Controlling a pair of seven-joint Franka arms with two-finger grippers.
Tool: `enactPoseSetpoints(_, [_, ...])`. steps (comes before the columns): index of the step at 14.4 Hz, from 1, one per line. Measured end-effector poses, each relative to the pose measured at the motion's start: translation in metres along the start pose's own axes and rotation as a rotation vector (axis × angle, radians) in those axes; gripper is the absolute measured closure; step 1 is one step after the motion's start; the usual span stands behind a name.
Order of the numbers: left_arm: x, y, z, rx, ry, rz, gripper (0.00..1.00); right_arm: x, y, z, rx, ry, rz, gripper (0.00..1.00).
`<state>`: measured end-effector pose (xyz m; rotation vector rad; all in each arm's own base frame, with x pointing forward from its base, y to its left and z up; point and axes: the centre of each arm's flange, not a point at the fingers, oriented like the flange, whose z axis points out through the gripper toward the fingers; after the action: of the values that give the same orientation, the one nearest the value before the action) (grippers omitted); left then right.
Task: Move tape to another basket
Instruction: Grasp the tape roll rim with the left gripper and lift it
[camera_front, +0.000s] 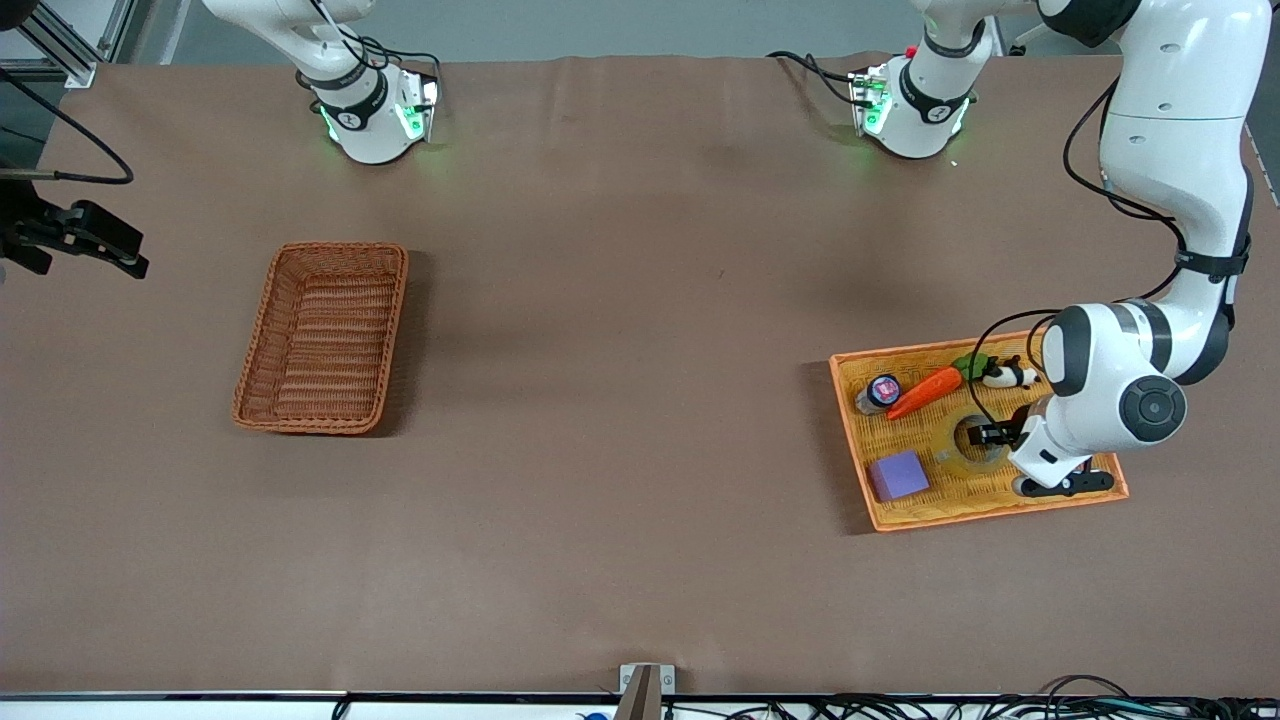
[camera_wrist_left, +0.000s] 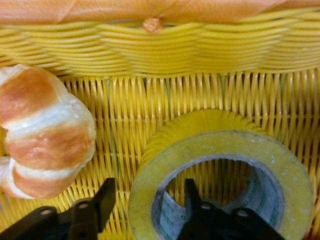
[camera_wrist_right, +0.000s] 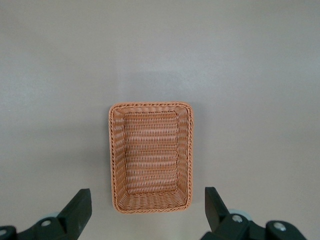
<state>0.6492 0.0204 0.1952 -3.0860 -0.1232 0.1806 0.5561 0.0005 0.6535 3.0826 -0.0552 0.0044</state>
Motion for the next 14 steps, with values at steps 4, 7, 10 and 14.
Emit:
enactPoseSetpoints(4, [-0.003, 0.0, 0.004, -0.003, 0.017, -0.001, 0.78, 0.0, 0.0, 0.0, 0.0, 0.0, -0.001, 0.0])
enactPoseSetpoints(7, [0.0, -0.001, -0.023, -0.003, 0.05, -0.001, 0.78, 0.0, -0.002, 0.0, 0.0, 0.001, -0.003, 0.0])
enactPoseSetpoints(10, [-0.007, -0.001, -0.102, 0.003, 0.06, 0.005, 0.78, 0.0, -0.002, 0.0, 0.0, 0.0, -0.004, 0.0])
enactPoseSetpoints(14, [-0.023, 0.056, -0.209, -0.023, 0.114, 0.084, 0.78, 0.0, -0.001, 0.0, 0.0, 0.003, -0.002, 0.0])
